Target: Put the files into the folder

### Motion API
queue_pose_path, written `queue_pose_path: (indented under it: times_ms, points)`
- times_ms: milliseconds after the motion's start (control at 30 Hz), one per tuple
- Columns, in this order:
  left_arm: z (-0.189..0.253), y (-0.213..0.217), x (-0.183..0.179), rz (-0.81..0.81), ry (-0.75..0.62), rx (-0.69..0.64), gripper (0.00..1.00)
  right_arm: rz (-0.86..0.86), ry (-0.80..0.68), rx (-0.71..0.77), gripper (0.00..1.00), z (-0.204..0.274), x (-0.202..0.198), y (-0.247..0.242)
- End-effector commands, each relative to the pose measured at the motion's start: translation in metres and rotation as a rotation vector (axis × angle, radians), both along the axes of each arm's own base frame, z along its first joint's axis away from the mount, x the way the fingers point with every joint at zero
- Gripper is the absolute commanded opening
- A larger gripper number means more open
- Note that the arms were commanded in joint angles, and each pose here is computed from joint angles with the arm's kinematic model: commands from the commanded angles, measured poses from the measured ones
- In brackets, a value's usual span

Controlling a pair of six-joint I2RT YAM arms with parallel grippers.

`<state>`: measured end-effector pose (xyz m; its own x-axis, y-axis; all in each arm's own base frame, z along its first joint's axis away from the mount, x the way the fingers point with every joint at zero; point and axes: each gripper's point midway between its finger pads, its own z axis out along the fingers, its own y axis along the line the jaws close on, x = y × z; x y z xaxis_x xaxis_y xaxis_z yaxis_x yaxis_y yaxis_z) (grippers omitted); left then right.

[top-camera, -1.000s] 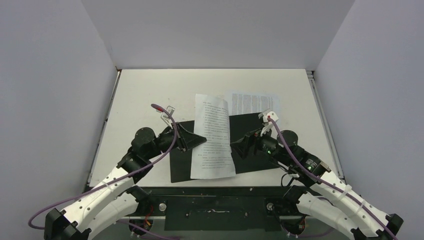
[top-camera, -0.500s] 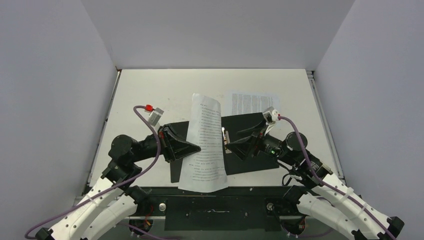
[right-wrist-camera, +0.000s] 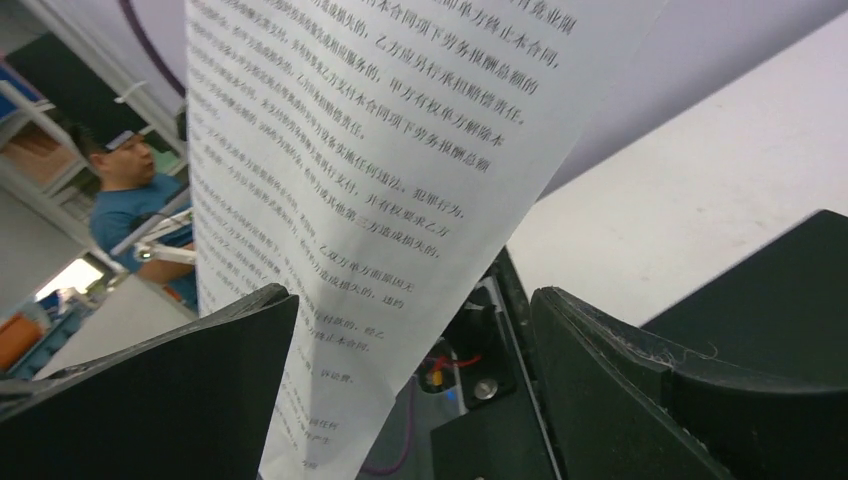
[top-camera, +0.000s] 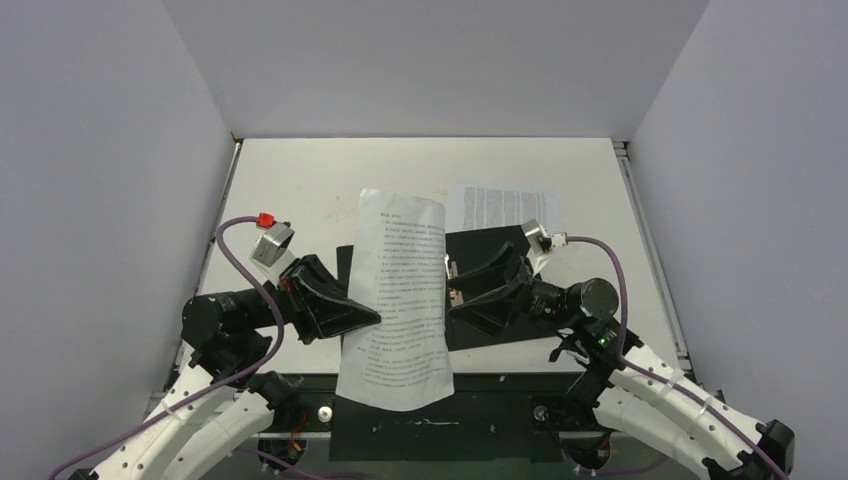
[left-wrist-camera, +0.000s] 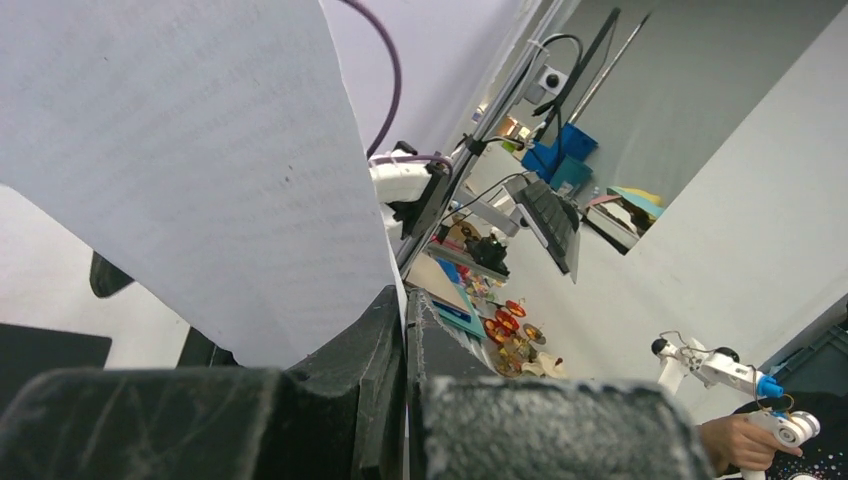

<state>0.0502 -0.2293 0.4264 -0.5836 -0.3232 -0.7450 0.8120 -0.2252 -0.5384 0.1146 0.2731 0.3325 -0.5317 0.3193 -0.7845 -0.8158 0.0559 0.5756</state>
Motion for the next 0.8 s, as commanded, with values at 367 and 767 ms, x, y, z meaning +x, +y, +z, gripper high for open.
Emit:
queue_pose_path:
  times_ms: [367, 767]
  points:
    - [0.031, 0.013, -0.013, -0.017, -0.057, -0.132, 0.0, 0.292, -0.139, 0.336, 0.91, 0.064, -0.073, -0.015]
    - [0.004, 0.008, 0.001, 0.07, -0.028, -0.043, 0.0, 0.247, -0.181, 0.316, 0.87, 0.075, -0.08, -0.027]
